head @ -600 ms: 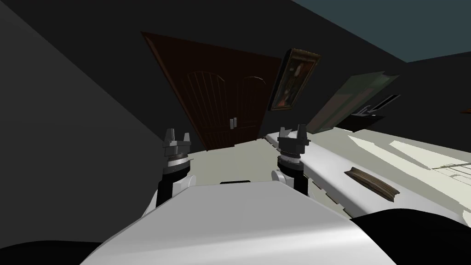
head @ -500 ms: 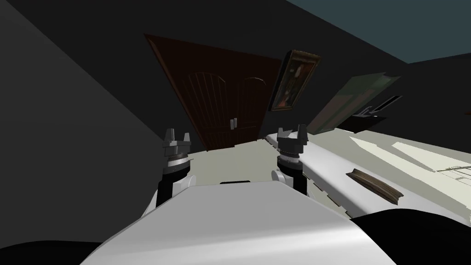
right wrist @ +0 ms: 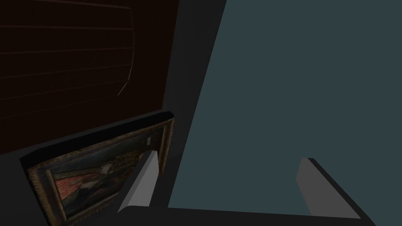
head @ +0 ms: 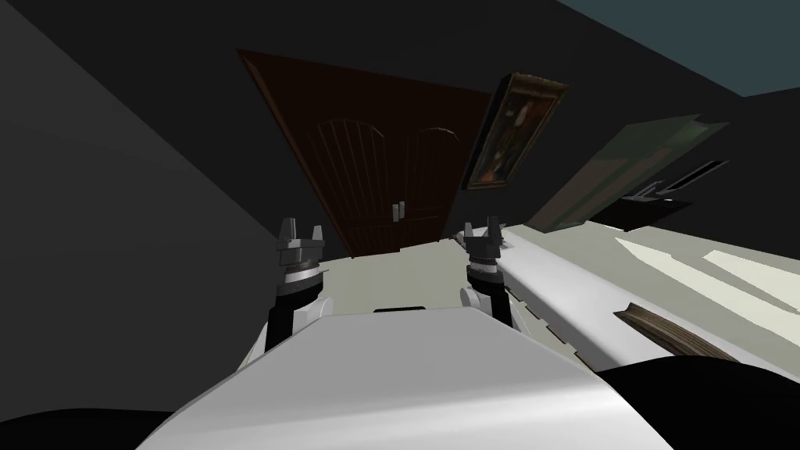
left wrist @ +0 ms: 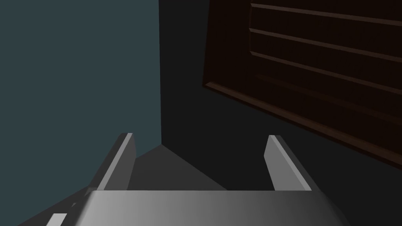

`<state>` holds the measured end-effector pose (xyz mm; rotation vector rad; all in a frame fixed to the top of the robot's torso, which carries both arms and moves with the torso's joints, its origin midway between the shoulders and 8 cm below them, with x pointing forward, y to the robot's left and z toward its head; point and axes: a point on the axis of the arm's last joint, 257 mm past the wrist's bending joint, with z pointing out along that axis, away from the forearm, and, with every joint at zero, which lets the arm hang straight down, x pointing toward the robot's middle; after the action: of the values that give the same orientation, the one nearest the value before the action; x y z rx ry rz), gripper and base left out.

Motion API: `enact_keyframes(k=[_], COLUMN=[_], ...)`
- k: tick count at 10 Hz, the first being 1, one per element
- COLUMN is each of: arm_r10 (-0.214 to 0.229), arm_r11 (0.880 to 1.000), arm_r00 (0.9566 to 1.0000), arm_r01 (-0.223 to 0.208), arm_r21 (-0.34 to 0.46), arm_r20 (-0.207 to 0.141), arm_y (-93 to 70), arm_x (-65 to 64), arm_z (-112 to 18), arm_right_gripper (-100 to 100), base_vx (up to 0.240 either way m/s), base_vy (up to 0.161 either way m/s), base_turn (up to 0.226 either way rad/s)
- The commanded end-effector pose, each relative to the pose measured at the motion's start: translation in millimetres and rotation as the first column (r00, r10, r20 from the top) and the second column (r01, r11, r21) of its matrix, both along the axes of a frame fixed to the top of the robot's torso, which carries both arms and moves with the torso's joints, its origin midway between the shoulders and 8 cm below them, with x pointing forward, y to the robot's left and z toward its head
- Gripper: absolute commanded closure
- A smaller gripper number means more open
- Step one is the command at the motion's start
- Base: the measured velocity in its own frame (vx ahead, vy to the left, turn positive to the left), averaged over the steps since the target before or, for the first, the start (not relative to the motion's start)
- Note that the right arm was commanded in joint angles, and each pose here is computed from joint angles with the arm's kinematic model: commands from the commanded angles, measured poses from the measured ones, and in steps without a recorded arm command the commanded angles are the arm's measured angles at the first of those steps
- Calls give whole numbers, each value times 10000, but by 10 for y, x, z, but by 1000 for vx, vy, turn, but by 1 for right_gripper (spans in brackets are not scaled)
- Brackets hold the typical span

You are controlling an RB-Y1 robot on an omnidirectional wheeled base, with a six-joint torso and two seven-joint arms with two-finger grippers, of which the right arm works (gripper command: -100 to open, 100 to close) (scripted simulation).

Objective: Pull the door open

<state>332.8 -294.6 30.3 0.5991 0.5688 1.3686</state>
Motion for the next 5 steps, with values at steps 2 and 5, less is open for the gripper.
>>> enact_keyframes(k=[2, 5], arm_r10=[-86, -164], arm_r11=[9998, 9996], arm_r00=[9970, 9921], arm_r01=[74, 135], arm_r21=[-162, -243], arm_r20=[-765, -1243], arm_y=[-61, -114], arm_x=[207, 331], arm_z=[-251, -428], arm_right_gripper=[-100, -100], base_vx=[182, 118], base_vy=[-30, -31], base_turn=[96, 51])
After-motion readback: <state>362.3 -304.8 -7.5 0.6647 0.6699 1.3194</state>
